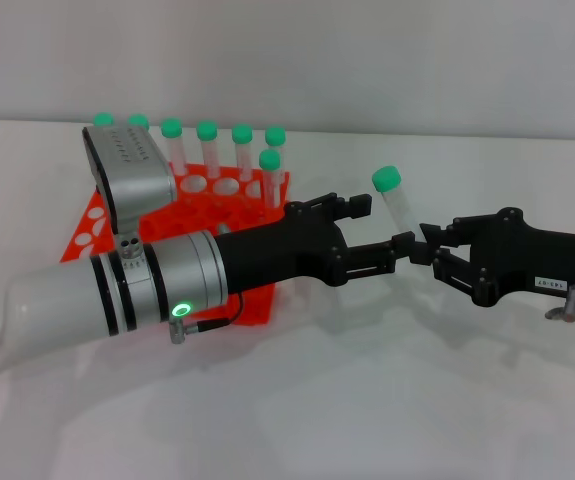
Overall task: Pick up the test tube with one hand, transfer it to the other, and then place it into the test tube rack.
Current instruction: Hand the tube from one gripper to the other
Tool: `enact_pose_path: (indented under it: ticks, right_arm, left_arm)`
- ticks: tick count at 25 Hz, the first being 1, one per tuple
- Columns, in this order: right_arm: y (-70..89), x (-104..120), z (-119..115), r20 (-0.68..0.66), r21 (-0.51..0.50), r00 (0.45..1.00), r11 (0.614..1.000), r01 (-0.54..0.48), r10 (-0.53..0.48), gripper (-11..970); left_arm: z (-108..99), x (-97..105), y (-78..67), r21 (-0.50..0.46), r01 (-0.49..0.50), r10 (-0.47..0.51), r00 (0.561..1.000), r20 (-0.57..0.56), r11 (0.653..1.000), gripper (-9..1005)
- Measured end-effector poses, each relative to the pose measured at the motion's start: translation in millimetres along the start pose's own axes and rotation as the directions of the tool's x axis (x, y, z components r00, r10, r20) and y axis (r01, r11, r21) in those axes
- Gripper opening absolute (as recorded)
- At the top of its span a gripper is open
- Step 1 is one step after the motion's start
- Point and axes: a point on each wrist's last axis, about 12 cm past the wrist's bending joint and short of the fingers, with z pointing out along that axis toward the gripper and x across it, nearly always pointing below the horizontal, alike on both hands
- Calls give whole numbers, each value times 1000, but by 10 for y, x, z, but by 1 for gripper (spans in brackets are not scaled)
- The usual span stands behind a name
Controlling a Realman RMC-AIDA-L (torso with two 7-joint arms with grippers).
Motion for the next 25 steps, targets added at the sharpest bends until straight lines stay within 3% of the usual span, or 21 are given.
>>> enact_pose_path:
  ticks: [25]
  right_arm:
    - [50, 13, 52, -14, -29, 1000, 999, 27, -27, 216]
  left_arm:
    - [-27, 76, -90, -7, -48, 48, 997, 68, 999, 583]
